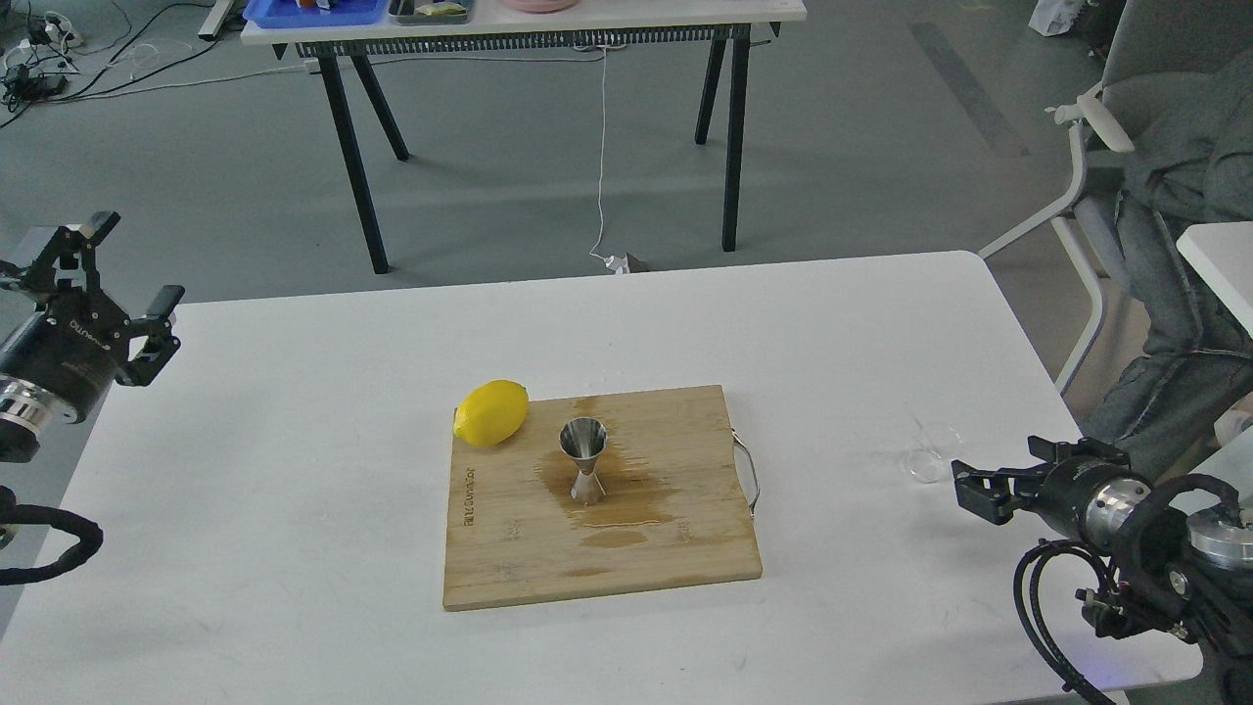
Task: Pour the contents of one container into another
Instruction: 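Lower the right gripper toward the small clear glass cup, then close the right gripper around the clear glass cup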
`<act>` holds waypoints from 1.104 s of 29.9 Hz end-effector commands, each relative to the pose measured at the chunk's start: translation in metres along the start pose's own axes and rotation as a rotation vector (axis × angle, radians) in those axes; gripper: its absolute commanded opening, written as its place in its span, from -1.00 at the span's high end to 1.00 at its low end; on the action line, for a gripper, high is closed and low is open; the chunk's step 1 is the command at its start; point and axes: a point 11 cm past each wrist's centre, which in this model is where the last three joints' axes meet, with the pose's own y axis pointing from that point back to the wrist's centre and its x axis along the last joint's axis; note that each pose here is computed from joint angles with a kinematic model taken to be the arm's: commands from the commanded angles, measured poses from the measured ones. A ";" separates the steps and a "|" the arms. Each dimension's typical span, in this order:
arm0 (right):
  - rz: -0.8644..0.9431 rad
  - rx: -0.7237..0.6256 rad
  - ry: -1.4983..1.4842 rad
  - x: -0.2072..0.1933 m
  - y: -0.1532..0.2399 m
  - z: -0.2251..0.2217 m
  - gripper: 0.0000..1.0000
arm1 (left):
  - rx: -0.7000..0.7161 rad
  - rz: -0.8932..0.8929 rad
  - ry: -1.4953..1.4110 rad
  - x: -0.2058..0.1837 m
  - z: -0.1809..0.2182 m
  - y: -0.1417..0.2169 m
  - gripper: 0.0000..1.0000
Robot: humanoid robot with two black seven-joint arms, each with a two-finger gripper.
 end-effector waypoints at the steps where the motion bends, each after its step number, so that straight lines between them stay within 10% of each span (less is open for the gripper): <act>1: 0.036 -0.017 0.034 0.005 -0.010 0.008 -0.88 | 0.006 0.003 0.001 0.001 -0.003 0.002 -0.98; 33: 0.073 -0.021 0.072 0.006 -0.056 0.035 -0.91 | 0.035 0.030 0.013 0.005 -0.019 0.009 -0.98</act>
